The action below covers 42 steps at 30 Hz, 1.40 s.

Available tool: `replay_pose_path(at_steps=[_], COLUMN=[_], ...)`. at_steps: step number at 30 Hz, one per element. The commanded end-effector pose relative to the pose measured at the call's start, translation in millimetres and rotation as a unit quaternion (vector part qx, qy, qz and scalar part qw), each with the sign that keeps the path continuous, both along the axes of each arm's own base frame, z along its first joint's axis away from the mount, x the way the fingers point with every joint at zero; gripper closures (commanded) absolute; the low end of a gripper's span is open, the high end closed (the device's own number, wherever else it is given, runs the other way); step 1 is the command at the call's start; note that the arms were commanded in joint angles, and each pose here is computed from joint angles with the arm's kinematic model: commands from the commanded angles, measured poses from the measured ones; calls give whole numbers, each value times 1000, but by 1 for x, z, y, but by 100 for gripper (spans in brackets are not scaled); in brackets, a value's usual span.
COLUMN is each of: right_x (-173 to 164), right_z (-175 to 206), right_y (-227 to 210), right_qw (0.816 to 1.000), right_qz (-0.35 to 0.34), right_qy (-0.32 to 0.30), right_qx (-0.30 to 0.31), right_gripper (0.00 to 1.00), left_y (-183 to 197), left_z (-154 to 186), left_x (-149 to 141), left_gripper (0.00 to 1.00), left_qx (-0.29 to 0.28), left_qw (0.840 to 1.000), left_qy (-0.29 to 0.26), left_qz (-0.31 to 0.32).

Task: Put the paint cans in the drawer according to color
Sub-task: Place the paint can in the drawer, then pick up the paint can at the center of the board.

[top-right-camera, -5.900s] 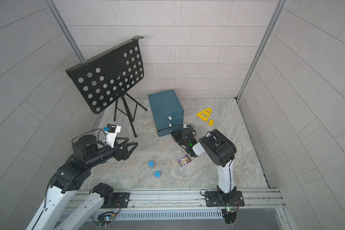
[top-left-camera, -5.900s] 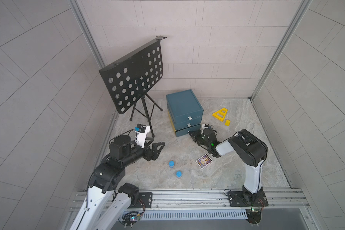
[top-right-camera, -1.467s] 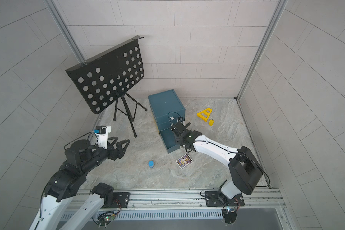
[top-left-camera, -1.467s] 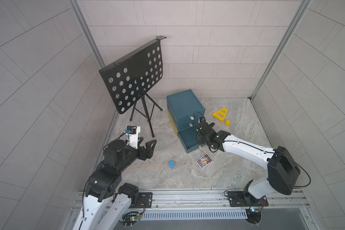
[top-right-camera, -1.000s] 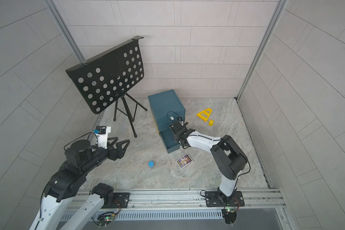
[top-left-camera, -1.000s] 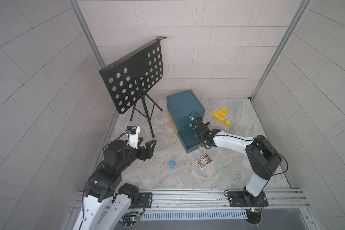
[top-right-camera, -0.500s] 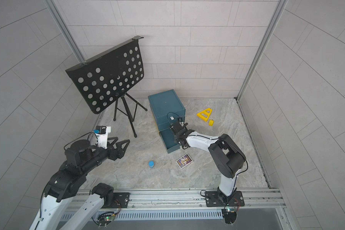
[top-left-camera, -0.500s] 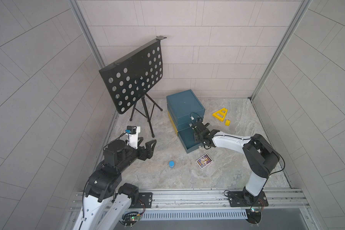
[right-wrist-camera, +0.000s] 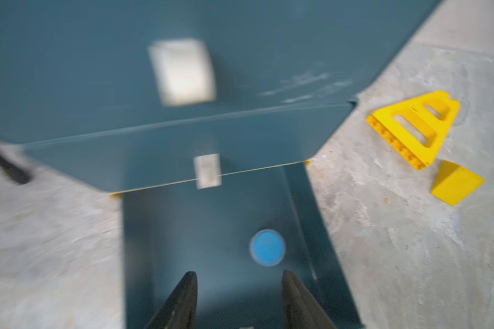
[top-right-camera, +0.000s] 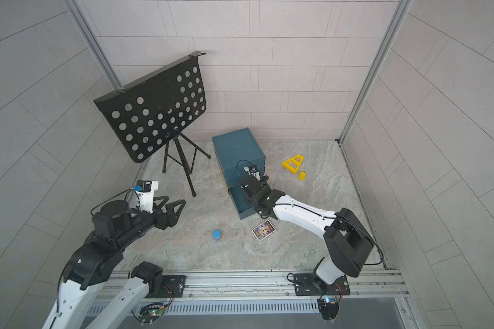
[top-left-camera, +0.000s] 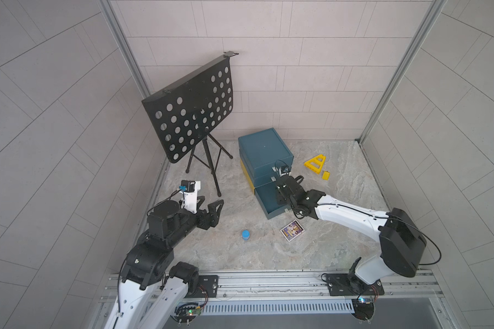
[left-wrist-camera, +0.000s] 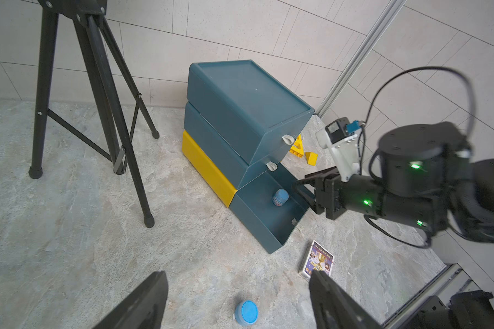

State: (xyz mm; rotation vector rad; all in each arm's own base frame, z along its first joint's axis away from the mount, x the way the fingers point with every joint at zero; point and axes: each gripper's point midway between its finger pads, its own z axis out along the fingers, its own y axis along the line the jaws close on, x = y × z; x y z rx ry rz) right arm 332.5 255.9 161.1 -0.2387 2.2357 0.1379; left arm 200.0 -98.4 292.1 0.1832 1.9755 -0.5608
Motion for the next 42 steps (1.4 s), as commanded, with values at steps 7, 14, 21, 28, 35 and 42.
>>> replay_pose_path(at_steps=[7, 14, 21, 28, 35, 42], right_x=[-117, -143, -141, -126, -119, -115], right_z=[-55, -96, -107, -119, -116, -107], right_y=[103, 141, 142, 139, 142, 136], right_qw=[983, 971, 973, 975, 977, 980], right_qz=[178, 217, 205, 183, 177, 167], right_qy=[54, 95, 97, 104, 99, 88], right_qx=[-3, -30, -50, -69, -69, -67], right_gripper=[44, 40, 39, 44, 56, 69], left_y=[13, 16, 16, 16, 15, 15], left_z=[11, 12, 13, 13, 13, 14], left_x=[-2, -3, -3, -4, -4, -4], left_gripper=[15, 15, 15, 15, 15, 15], left_qx=[1, 1, 1, 0, -1, -1], left_qw=[999, 999, 999, 999, 999, 999], left_qy=[-25, -29, -29, -31, -31, -32], left_qz=[33, 39, 39, 40, 37, 37])
